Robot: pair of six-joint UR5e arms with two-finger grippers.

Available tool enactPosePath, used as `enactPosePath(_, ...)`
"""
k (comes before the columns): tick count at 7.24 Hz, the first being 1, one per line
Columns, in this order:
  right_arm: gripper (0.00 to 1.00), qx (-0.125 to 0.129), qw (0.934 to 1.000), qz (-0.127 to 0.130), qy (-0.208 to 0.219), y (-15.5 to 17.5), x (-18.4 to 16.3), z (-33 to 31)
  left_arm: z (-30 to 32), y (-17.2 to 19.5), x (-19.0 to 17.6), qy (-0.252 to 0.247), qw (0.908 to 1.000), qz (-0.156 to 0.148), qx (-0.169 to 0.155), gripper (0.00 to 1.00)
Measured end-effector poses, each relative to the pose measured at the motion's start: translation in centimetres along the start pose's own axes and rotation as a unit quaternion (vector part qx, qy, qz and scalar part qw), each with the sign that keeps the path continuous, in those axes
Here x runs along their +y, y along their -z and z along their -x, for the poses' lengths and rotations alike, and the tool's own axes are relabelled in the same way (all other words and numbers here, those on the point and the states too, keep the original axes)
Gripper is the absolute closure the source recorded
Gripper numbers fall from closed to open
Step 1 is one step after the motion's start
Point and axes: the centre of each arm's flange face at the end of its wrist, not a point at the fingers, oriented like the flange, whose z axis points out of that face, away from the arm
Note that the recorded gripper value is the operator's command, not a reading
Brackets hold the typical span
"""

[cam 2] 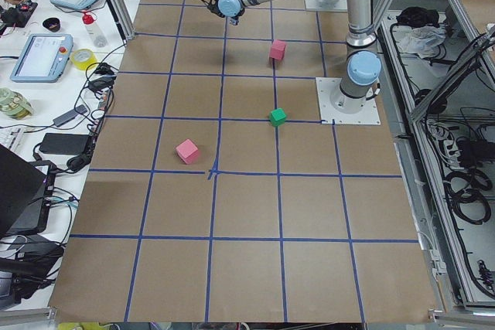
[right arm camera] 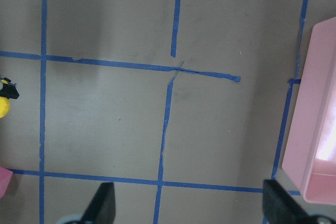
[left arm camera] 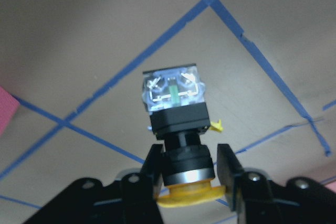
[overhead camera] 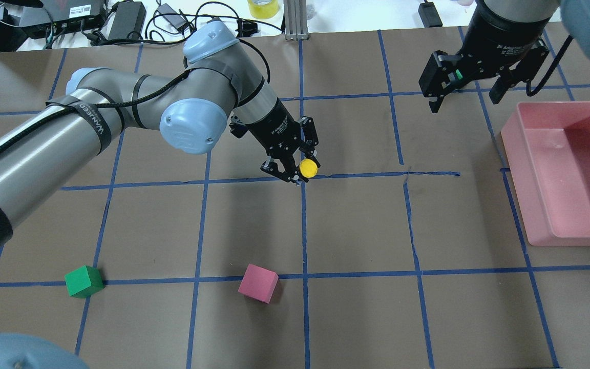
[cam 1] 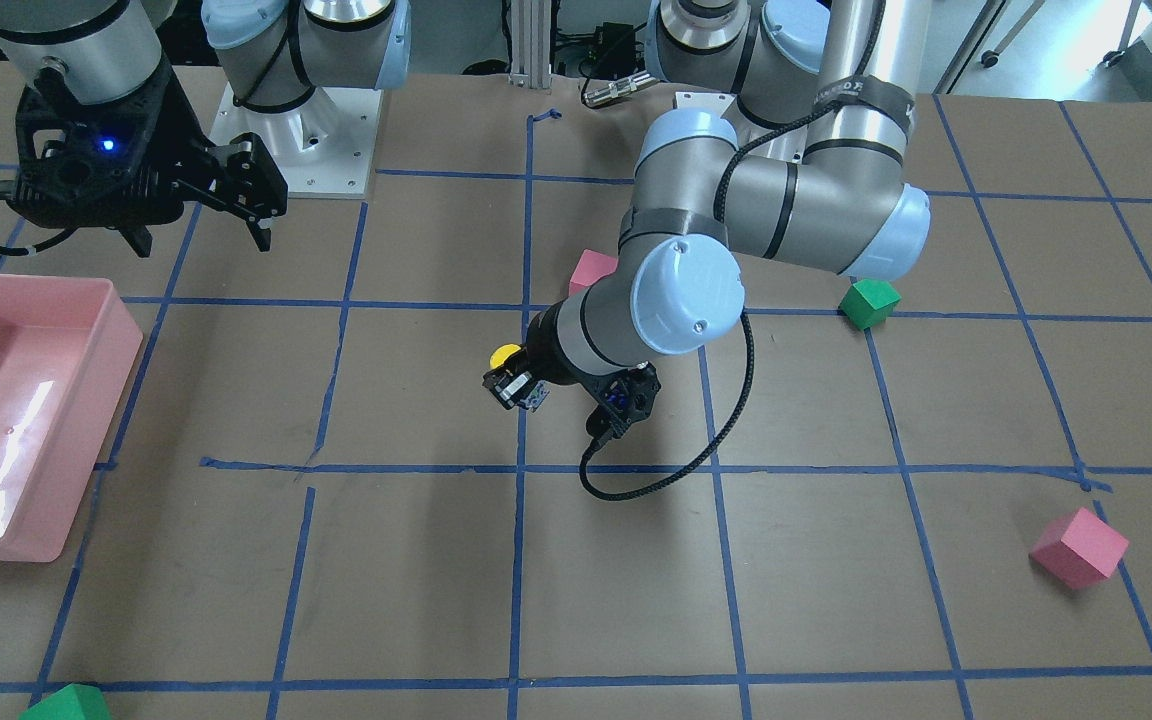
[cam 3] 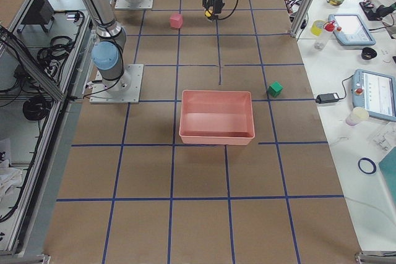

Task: Align button upright
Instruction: 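Rotate the switch upright with the left gripper and place it cap-up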

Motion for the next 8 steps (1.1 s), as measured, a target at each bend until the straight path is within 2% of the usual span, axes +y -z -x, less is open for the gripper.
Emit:
enactPosePath(2,0.00,0.000,0.9999,0.001,-0.016,-0.3,0.0,0.0,-0.5,0.6,-4.5,0.056,0.9950,0.070,0.042,1.00)
enactPosePath(4,0.00,0.000,0.9998,0.004,-0.021,-0.6,0.0,0.1,-0.3,-0.3,-8.7,0.045,0.9881,0.122,0.082,1.00)
enactPosePath(5,0.00,-0.001,0.9998,0.005,-0.021,-0.7,0.0,0.1,-0.1,-1.1,-10.0,0.031,0.9851,0.141,0.093,1.00)
enactPosePath(7,0.00,-0.001,0.9997,0.008,-0.021,-0.9,0.0,0.1,-0.1,-3.1,-12.0,0.010,0.9831,0.155,0.098,1.00)
enactPosePath(8,0.00,-0.001,0.9997,0.010,-0.022,-1.0,0.0,0.0,-0.1,-3.9,-12.7,0.007,0.9833,0.155,0.096,0.86)
